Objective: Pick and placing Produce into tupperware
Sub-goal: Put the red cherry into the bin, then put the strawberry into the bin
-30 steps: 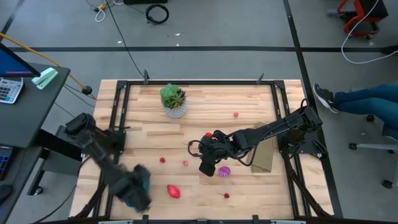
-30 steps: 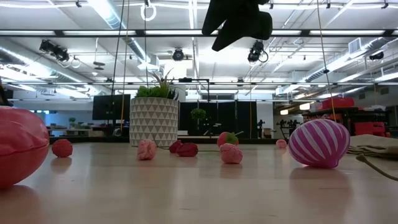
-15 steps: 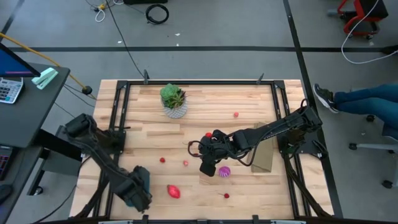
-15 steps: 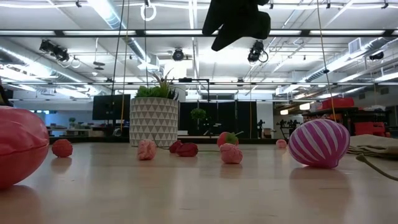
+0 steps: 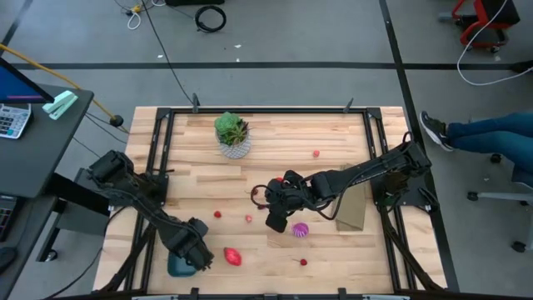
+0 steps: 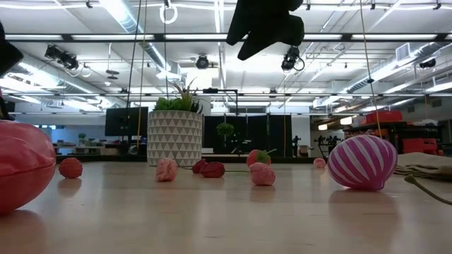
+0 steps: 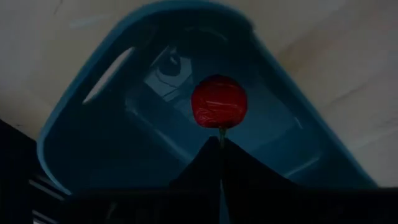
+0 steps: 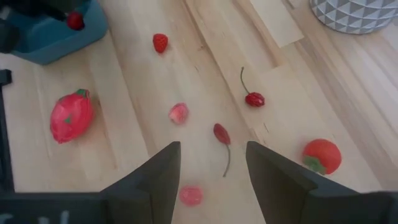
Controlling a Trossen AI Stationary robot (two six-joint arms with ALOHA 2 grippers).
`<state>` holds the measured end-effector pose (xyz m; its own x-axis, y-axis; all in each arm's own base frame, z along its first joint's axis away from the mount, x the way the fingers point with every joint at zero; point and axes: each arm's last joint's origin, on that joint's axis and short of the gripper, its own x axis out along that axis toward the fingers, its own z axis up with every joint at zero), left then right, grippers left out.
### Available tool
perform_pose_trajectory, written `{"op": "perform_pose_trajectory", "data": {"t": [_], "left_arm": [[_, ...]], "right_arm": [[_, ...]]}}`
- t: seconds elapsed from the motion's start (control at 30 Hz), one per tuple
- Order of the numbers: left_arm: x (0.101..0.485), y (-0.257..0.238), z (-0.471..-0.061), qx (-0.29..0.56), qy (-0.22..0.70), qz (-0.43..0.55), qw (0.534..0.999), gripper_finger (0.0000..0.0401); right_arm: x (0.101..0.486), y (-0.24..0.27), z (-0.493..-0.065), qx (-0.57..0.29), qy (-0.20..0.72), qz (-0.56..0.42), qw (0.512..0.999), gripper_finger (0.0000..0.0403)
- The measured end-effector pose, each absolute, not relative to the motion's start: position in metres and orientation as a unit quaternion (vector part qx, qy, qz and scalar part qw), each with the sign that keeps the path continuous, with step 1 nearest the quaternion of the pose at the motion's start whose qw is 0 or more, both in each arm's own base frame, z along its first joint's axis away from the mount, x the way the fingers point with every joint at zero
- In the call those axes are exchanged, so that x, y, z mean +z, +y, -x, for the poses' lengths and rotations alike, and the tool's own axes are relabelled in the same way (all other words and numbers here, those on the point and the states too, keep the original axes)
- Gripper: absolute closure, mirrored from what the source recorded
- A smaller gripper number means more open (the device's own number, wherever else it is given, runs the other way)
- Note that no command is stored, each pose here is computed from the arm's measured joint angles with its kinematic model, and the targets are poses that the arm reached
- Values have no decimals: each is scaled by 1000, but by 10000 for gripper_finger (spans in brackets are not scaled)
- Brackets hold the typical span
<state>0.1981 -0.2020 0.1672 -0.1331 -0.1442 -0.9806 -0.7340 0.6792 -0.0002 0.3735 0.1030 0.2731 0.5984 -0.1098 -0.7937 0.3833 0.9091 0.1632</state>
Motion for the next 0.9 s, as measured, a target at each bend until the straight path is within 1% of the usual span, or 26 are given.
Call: {"op": "perform_pose_trajectory", "data": {"t": [0.1, 0.3, 0.37, 0.47, 0.57, 0.63, 0.77, 0.9], "left_arm": [[165, -200, -197, 260, 710, 306, 578, 389], [164, -199, -197, 258, 710, 298, 584, 353], [164, -199, -197, 256, 711, 295, 585, 343], [165, -199, -196, 248, 715, 289, 587, 330], [170, -199, -197, 243, 723, 282, 583, 317], [181, -201, -199, 238, 720, 284, 586, 310], [215, -199, -199, 228, 711, 265, 610, 303], [251, -189, -194, 256, 704, 241, 617, 307]], "right_arm": [[275, 103, -376, -137, 412, -166, 886, 211], [278, 88, -384, -134, 390, -130, 901, 211], [278, 84, -385, -136, 392, -144, 899, 211], [277, 80, -385, -117, 410, -168, 889, 211], [273, 75, -382, -111, 438, -162, 877, 209], [270, 69, -378, -122, 463, -151, 865, 204], [260, 50, -372, -154, 509, -145, 835, 188], [244, 29, -369, -189, 523, -160, 816, 170]]}}
